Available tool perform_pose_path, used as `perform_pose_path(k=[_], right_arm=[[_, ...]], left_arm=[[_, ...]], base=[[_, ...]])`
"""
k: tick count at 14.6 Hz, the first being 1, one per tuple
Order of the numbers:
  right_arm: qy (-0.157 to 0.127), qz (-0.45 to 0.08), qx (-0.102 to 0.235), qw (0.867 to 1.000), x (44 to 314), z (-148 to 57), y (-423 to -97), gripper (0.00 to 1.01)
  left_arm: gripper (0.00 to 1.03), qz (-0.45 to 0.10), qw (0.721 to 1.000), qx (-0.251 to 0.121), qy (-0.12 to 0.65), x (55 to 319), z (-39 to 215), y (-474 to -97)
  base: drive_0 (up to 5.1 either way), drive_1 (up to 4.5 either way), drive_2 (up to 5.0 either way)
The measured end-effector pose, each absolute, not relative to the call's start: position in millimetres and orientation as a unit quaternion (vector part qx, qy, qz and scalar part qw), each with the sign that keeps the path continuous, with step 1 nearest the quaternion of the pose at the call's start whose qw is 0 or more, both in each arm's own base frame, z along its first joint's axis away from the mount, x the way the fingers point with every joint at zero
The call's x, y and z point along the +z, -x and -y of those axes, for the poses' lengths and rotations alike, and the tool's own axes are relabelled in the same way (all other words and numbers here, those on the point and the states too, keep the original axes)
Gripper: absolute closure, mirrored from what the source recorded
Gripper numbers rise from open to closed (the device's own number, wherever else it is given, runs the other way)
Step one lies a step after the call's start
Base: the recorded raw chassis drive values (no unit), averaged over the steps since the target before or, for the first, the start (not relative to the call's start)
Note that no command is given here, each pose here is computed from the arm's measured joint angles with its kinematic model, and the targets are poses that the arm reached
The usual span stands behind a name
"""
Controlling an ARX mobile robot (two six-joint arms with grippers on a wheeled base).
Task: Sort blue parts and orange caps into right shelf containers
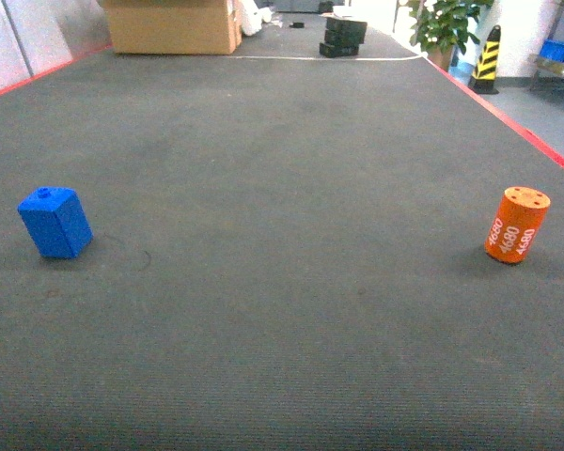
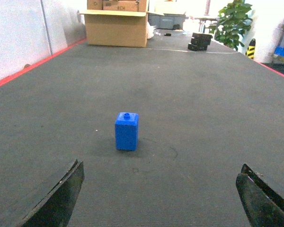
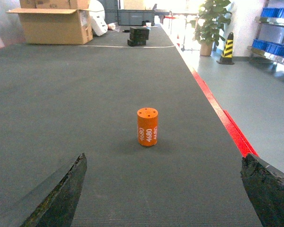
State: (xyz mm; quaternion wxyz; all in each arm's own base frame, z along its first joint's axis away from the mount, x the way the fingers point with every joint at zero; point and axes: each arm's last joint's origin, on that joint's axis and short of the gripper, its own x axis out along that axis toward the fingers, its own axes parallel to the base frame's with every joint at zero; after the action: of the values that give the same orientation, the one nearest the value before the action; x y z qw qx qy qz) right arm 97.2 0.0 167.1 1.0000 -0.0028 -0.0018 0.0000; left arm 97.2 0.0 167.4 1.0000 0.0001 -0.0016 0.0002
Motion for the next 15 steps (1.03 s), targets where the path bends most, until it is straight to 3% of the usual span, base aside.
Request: perform_pose_path(k=[4,6,7,11,15], right_arm=[[0.003,0.002,0.000,1.000,167.1,0.0,-97.2,0.03],[0.012,-0.057,-0.020,0.998,166.3,-0.8,-108.6,0.03],[0.012,-0.061,-0.023,0.998,172.7,-1.2,-122.1,0.03],[0.014,-0.073,-0.010,0.997,194.5,-4.1,-228.6,0.03],[0.019,-0.167,-0.013,0.986,167.2,-7.1,-334.7,0.03]], left_arm=[[0.05,0.002,1.000,0.000,0.000,167.4,0.0,-97.2],[0.05,0.002,1.000,0.000,0.000,167.4,0.0,-97.2],[0.05,0.002,1.000,0.000,0.000,167.4,0.0,-97.2],[0.05,0.001,1.000,0.000,0.000,167.4,0.0,-97.2],[0.05,0.002,1.000,0.000,0.000,167.4,0.0,-97.2]], base=[[0.0,0.00,0.0],[0.0,0.00,0.0],[0.0,0.00,0.0],[0.0,0.00,0.0],[0.0,0.00,0.0]])
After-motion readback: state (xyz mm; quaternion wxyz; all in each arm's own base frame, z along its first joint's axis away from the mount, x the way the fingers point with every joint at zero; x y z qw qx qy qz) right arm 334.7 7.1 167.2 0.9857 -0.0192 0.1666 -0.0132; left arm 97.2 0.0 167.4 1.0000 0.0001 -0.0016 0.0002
